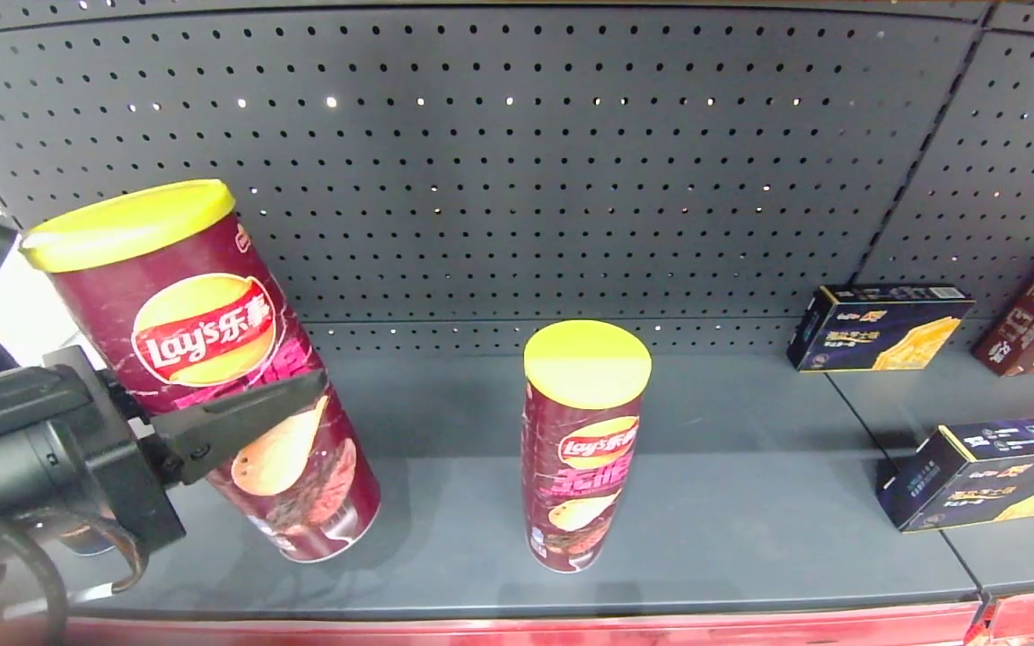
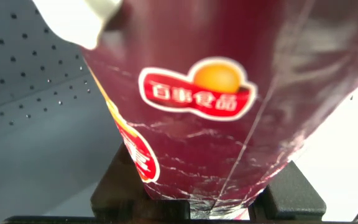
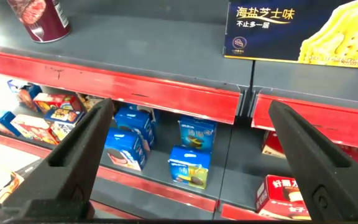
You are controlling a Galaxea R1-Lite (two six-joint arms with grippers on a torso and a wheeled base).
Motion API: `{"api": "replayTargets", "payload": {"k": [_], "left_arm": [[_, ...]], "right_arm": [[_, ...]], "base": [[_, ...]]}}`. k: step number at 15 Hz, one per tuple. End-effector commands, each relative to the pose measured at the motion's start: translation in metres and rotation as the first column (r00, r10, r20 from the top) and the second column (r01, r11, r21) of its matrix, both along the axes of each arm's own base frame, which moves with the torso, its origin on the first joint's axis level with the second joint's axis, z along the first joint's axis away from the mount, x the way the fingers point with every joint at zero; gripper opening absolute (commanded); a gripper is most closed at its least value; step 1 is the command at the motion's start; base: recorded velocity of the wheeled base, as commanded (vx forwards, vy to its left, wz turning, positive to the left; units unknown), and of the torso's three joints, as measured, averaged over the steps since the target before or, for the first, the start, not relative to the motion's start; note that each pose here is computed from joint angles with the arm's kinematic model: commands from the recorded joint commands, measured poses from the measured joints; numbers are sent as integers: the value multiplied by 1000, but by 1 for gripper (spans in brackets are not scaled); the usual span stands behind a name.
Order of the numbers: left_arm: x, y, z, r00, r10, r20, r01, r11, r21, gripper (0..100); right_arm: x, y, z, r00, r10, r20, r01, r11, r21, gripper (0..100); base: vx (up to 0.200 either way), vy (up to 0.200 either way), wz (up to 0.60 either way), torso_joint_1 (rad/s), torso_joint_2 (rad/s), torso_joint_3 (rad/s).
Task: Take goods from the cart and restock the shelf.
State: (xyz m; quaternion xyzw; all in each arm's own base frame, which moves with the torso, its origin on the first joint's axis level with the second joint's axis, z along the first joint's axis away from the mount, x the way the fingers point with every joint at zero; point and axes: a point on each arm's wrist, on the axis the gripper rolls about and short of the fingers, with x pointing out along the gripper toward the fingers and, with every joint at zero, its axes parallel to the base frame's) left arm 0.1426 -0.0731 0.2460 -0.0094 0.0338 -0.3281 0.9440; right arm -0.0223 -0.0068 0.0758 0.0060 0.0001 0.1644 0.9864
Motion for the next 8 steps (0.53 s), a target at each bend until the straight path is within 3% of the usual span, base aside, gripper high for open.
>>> {"api": "replayTargets", "payload": {"k": [1,2,4,5,8], "left_arm": [[5,-3,7,1000,-4,2,4,999,54,0],[9,-3,3,1000,-2,-5,2,996,93,0],[17,-7,-1,999,-20,-33,24,994,107,0],[32,-13,-13,997,-20,-76,31,990,136,0],[71,-20,-17,998,1,-56,6,991,131,0]], "right_arm": [[0,0,0,1000,1,-3,-1,1000,-1,100],[0,0,0,1000,1,-3,-1,1000,-1,100],[0,0,0,1000,1,-3,-1,1000,-1,100],[0,0,0,1000,1,-3,-1,1000,-1,100],[0,0,0,1000,1,-3,-1,1000,-1,100]], "base": [[0,0,0,0,0,0],[0,0,0,0,0,0],[0,0,0,0,0,0],[0,0,0,0,0,0],[0,0,0,0,0,0]]}}
